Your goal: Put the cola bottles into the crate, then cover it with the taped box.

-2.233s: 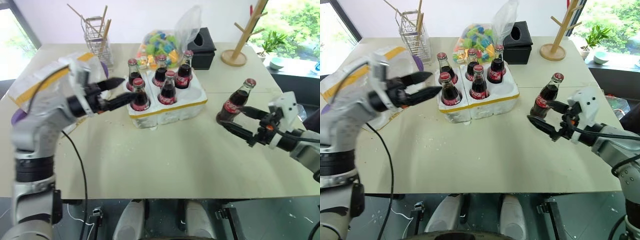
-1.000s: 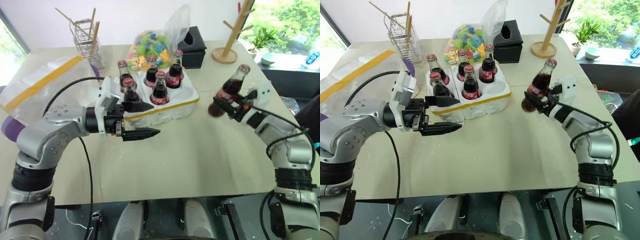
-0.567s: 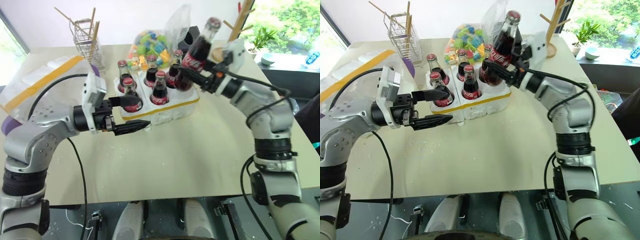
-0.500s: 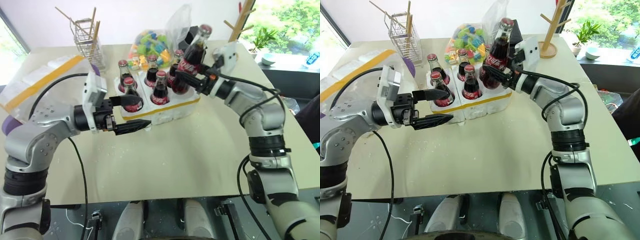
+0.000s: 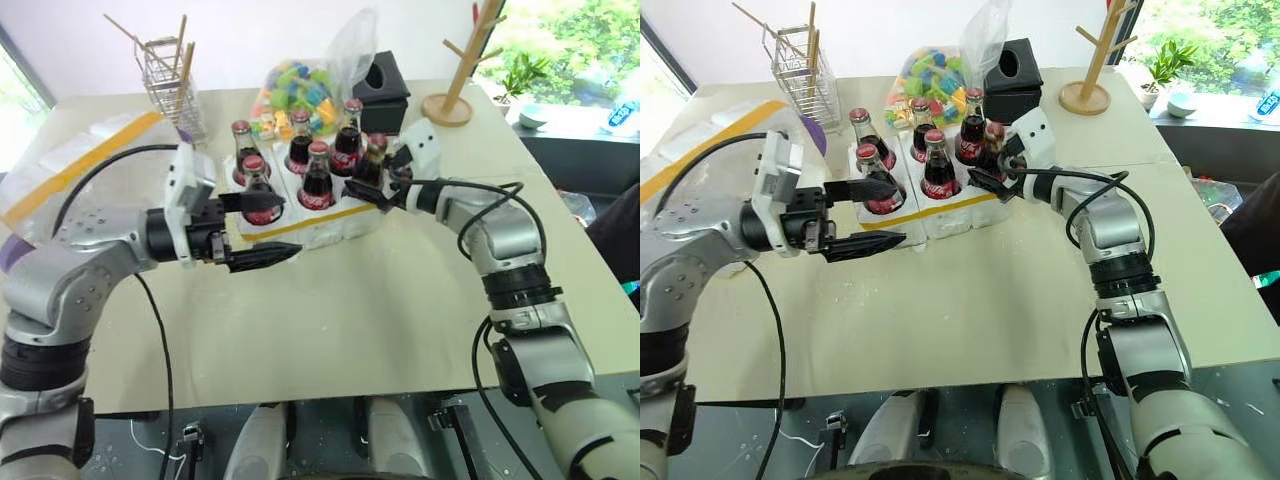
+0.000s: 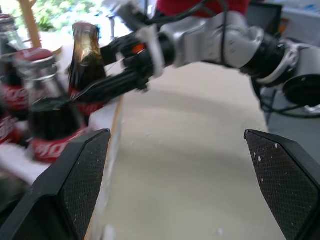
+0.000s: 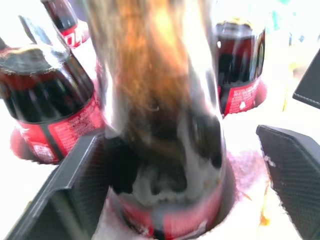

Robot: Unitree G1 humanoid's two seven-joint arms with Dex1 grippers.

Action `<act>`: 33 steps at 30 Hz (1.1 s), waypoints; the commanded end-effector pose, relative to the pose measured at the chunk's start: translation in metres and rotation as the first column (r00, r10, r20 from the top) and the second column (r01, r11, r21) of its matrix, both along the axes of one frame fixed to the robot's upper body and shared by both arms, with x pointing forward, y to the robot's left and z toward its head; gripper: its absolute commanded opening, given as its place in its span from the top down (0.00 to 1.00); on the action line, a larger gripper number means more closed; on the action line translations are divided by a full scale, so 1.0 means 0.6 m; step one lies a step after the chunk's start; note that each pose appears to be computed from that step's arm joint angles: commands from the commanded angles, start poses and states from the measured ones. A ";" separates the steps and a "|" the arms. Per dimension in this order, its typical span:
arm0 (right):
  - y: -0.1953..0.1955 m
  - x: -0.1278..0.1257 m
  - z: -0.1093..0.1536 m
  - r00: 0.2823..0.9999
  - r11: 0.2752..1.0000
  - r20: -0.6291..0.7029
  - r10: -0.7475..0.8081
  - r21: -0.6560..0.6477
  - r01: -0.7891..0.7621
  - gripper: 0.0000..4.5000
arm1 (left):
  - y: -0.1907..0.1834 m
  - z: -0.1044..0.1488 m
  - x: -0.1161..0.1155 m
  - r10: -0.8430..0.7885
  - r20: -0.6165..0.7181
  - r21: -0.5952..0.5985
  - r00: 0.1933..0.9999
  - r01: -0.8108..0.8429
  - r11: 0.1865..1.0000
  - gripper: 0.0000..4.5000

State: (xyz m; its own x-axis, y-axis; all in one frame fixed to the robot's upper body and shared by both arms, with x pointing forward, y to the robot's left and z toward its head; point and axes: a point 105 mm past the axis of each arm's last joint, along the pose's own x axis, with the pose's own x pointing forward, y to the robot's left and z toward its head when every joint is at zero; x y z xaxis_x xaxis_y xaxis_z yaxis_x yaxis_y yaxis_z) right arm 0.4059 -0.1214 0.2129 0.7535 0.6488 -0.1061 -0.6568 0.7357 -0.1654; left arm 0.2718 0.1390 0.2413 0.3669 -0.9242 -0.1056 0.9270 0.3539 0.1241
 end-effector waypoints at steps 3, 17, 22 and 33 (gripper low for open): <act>-0.074 -0.080 0.102 0.993 0.998 0.101 0.058 -0.014 -0.057 0.02 | 0.140 0.073 -0.044 0.199 0.036 0.091 0.979 -0.201 0.975 0.00; -0.061 -0.222 0.163 0.905 0.908 0.077 0.419 -0.007 -0.419 0.02 | 0.491 0.036 -0.127 0.690 -0.098 0.690 0.717 -0.450 0.567 0.00; -0.058 -0.213 0.161 0.909 0.911 0.069 0.411 0.004 -0.412 0.02 | 0.506 0.015 -0.078 0.710 -0.064 0.698 0.701 -0.478 0.534 0.00; -0.066 -0.218 0.168 0.933 0.936 0.079 0.351 0.001 -0.352 0.02 | 0.482 -0.039 0.015 0.717 -0.120 0.751 0.687 -0.409 0.518 0.00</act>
